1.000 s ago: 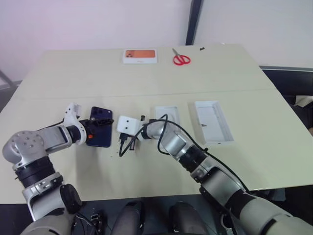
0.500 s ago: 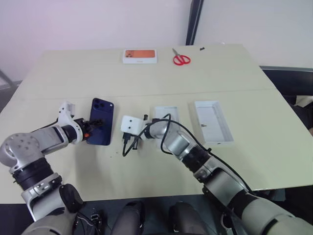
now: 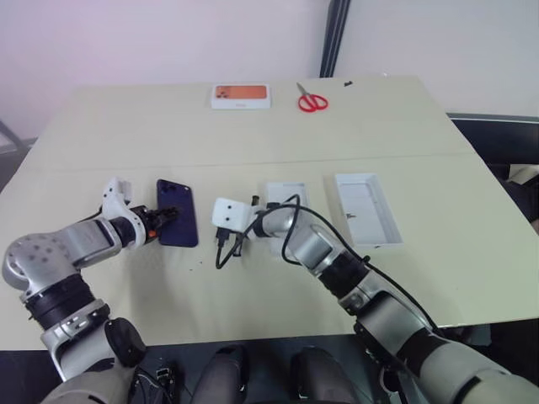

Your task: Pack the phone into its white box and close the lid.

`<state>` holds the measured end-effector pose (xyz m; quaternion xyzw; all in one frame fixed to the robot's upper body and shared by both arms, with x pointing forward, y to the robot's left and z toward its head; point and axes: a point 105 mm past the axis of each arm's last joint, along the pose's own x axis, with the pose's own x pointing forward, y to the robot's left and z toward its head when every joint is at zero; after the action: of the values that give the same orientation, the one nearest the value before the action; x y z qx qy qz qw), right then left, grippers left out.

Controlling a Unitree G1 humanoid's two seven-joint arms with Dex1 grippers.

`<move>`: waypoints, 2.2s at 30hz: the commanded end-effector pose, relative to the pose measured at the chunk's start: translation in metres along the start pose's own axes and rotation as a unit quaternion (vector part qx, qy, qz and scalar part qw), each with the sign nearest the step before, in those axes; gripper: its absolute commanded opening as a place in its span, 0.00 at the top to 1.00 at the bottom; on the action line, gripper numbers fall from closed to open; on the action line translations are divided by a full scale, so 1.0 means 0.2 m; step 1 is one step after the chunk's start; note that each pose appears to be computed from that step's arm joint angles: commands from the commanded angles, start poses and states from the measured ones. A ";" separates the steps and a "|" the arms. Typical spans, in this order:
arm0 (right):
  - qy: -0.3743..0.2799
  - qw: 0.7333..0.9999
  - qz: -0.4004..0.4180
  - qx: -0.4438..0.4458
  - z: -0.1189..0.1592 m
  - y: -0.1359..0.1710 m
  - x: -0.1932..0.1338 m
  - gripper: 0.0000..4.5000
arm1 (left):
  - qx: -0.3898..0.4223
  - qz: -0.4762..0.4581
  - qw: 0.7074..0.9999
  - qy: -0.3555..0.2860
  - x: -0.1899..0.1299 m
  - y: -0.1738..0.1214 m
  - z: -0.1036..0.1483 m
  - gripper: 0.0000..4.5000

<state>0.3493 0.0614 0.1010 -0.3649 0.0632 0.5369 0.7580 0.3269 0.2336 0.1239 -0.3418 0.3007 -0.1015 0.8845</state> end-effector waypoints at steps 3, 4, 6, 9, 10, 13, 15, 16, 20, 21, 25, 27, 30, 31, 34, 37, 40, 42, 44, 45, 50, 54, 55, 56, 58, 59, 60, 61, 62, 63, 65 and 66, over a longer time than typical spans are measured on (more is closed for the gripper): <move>-0.027 0.999 -0.017 -0.015 0.08 -0.04 -0.04 1.00 | 0.005 -0.011 1.000 -0.013 -0.04 -0.02 0.03 0.77; -0.028 0.999 -0.019 -0.016 0.09 -0.05 -0.04 1.00 | 0.004 -0.013 1.000 -0.016 -0.05 -0.02 0.03 0.84; -0.028 0.999 -0.023 -0.020 0.09 -0.06 -0.05 1.00 | 0.004 -0.016 1.000 -0.020 -0.06 -0.02 0.04 0.98; -0.037 0.998 -0.036 -0.024 0.11 -0.10 -0.10 1.00 | 0.014 -0.034 0.999 -0.028 -0.08 -0.06 0.06 0.98; -0.041 0.998 -0.044 -0.024 0.12 -0.12 -0.13 1.00 | 0.017 -0.045 0.998 -0.032 -0.08 -0.08 0.07 0.98; -0.057 0.996 -0.062 -0.010 0.16 -0.19 -0.24 1.00 | 0.016 -0.078 0.996 -0.046 -0.09 -0.15 0.10 0.98; -0.072 0.995 -0.068 0.002 0.18 -0.23 -0.33 1.00 | 0.009 -0.100 0.993 -0.058 -0.09 -0.21 0.12 0.98; -0.081 0.994 -0.070 0.007 0.18 -0.25 -0.39 1.00 | 0.005 -0.116 0.991 -0.062 -0.08 -0.26 0.13 0.98; -0.073 0.993 -0.087 0.018 0.09 -0.32 -0.58 1.00 | -0.009 -0.184 0.981 -0.056 0.00 -0.50 0.09 0.98; -0.062 0.994 -0.094 0.018 0.05 -0.34 -0.63 1.00 | -0.016 -0.197 0.979 -0.048 0.03 -0.56 0.05 0.98; -0.031 0.993 -0.111 0.026 -0.07 -0.38 -0.77 1.00 | -0.014 -0.207 0.978 0.003 0.13 -0.71 -0.12 0.98; -0.016 0.993 -0.115 0.031 -0.13 -0.38 -0.83 1.00 | -0.015 -0.206 0.978 0.030 0.17 -0.75 -0.20 0.98; 0.015 0.992 -0.120 0.037 -0.23 -0.37 -0.90 1.00 | -0.033 -0.207 0.975 0.070 0.22 -0.78 -0.31 0.98; 0.023 0.991 -0.122 0.040 -0.25 -0.37 -0.92 1.00 | -0.039 -0.210 0.973 0.082 0.23 -0.79 -0.34 0.98; 0.036 0.990 -0.126 0.047 -0.29 -0.35 -0.95 1.00 | -0.048 -0.218 0.970 0.102 0.25 -0.83 -0.41 0.98; 0.050 0.989 -0.127 0.050 -0.33 -0.34 -0.99 1.00 | -0.053 -0.217 0.968 0.111 0.28 -0.85 -0.44 0.98; 0.058 0.990 -0.121 0.047 -0.35 -0.31 -1.00 1.00 | -0.055 -0.219 0.967 0.115 0.30 -0.87 -0.46 0.98; 0.061 0.990 -0.119 0.046 -0.36 -0.30 -1.01 1.00 | -0.050 -0.218 0.967 0.119 0.31 -0.88 -0.47 0.98; 0.062 0.990 -0.117 0.045 -0.36 -0.30 -1.02 1.00 | -0.044 -0.213 0.968 0.122 0.33 -0.88 -0.48 0.98; 0.062 0.990 -0.117 0.045 -0.36 -0.30 -1.02 1.00 | -0.041 -0.212 0.969 0.123 0.34 -0.88 -0.48 0.98; 0.062 0.991 -0.115 0.043 -0.36 -0.30 -1.03 1.00 | -0.038 -0.209 0.969 0.124 0.37 -0.88 -0.51 0.76; 0.061 0.991 -0.114 0.041 -0.36 -0.30 -1.03 1.00 | -0.035 -0.208 0.969 0.125 0.38 -0.87 -0.52 0.37; 0.061 0.991 -0.114 0.040 -0.36 -0.30 -1.03 1.00 | -0.028 -0.212 0.969 0.128 0.38 -0.87 -0.53 0.25; 0.060 0.991 -0.114 0.040 -0.36 -0.30 -1.03 1.00 | -0.023 -0.214 0.968 0.130 0.37 -0.87 -0.54 0.13; 0.060 0.991 -0.113 0.039 -0.35 -0.30 -1.03 1.00 | -0.002 -0.215 0.968 0.133 0.36 -0.87 -0.54 0.01; 0.059 0.991 -0.113 0.039 -0.35 -0.30 -1.03 1.00 | 0.012 -0.215 0.967 0.133 0.35 -0.86 -0.54 0.01; 0.059 0.991 -0.112 0.038 -0.35 -0.30 -1.03 1.00 | 0.026 -0.214 0.967 0.133 0.34 -0.85 -0.54 0.01; 0.058 0.991 -0.112 0.038 -0.35 -0.30 -1.03 1.00 | 0.035 -0.214 0.967 0.134 0.34 -0.85 -0.54 0.01; 0.058 0.991 -0.112 0.038 -0.35 -0.30 -1.03 1.00 | 0.050 -0.211 0.967 0.134 0.33 -0.84 -0.54 0.01; 0.058 0.991 -0.111 0.038 -0.35 -0.30 -1.03 1.00 | 0.071 -0.207 0.966 0.135 0.33 -0.84 -0.53 0.01; 0.057 0.992 -0.111 0.038 -0.35 -0.30 -1.02 1.00 | 0.118 -0.196 0.965 0.132 0.32 -0.82 -0.52 0.01; 0.056 0.992 -0.110 0.038 -0.35 -0.30 -1.02 1.00 | 0.132 -0.193 0.963 0.131 0.32 -0.81 -0.51 0.01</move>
<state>0.3376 -0.1498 0.1625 -0.3580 0.1142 0.4295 0.8212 0.3201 0.0314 0.1380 -0.2839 0.3377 -0.3481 0.8272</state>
